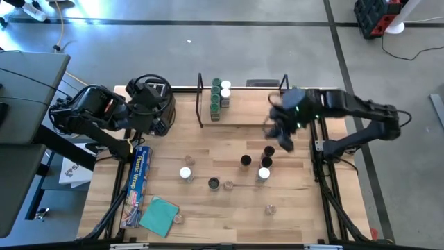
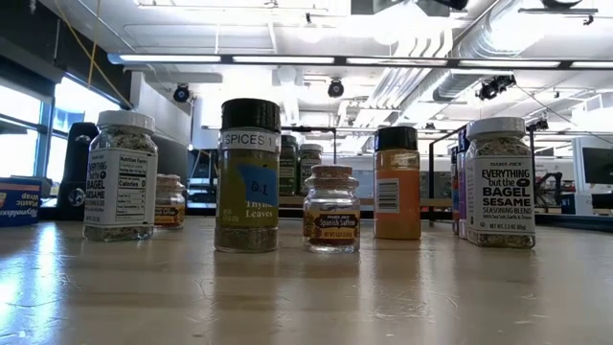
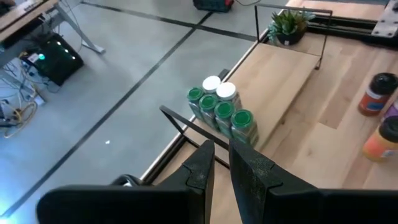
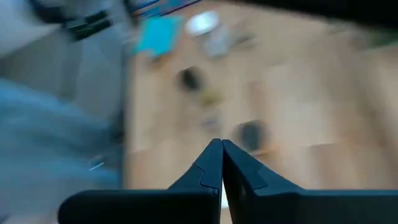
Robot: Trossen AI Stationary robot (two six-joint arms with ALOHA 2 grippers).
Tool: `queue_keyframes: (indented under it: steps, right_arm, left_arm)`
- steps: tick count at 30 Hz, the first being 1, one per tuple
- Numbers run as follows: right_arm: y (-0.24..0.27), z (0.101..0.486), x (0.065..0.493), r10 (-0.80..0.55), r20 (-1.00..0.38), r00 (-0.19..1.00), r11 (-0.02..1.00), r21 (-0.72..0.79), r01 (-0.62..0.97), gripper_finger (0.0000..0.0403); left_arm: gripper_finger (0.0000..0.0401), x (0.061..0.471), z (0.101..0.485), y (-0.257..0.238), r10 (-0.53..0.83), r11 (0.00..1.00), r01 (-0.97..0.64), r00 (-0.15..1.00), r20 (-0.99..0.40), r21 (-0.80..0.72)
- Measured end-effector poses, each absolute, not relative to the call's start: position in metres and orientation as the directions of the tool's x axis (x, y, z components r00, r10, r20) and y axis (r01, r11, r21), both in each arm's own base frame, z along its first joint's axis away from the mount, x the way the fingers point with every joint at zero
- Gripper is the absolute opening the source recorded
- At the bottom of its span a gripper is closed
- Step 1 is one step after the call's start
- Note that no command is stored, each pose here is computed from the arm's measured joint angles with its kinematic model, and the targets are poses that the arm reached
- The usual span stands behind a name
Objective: Shelf spices
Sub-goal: Put the right white seasoning bottle on the shelf aligned with the other white seasoning bottles
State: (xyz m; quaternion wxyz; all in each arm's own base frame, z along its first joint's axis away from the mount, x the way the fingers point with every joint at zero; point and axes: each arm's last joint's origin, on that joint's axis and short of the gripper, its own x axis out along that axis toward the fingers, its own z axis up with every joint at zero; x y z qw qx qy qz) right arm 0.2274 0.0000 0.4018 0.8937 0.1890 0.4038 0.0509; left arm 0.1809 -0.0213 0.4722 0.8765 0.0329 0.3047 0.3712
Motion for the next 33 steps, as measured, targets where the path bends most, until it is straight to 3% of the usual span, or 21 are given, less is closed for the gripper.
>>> queue_keyframes:
  steps: [4, 8, 14, 19, 23, 33]
  right_arm:
    - [0.034, 0.377, 0.228, 0.428, -0.686, 0.589, 0.861, 0.508, -0.035, 0.0027]
    - [0.064, 0.344, 0.234, 0.464, -0.747, 0.475, 0.853, 0.522, -0.012, 0.0086]
    - [0.084, 0.293, 0.235, 0.327, -0.876, 0.354, 0.827, 0.447, 0.341, 0.0214]
    - [0.081, 0.26, 0.245, 0.276, -0.925, 0.261, 0.644, 0.38, 0.665, 0.0299]
    - [0.081, 0.242, 0.257, 0.238, -0.948, 0.21, 0.534, 0.309, 0.787, 0.0315]
    - [0.086, 0.212, 0.278, 0.152, -0.969, 0.194, 0.366, 0.237, 0.9, 0.0317]
  left_arm:
    - [0.0044, 0.181, 0.472, -0.019, 0.678, 0.717, -0.629, 0.53, -0.51, 0.3]
    - [0.0044, 0.182, 0.472, -0.018, 0.662, 0.73, -0.617, 0.53, -0.529, 0.295]
    - [0.0044, 0.182, 0.47, -0.019, 0.606, 0.78, -0.552, 0.549, -0.575, 0.294]
    - [0.0044, 0.182, 0.47, -0.019, 0.589, 0.793, -0.533, 0.553, -0.589, 0.293]
    - [0.0044, 0.182, 0.469, -0.02, 0.579, 0.801, -0.523, 0.554, -0.599, 0.29]
    - [0.0044, 0.179, 0.466, -0.022, 0.499, 0.85, -0.459, 0.548, -0.671, 0.257]
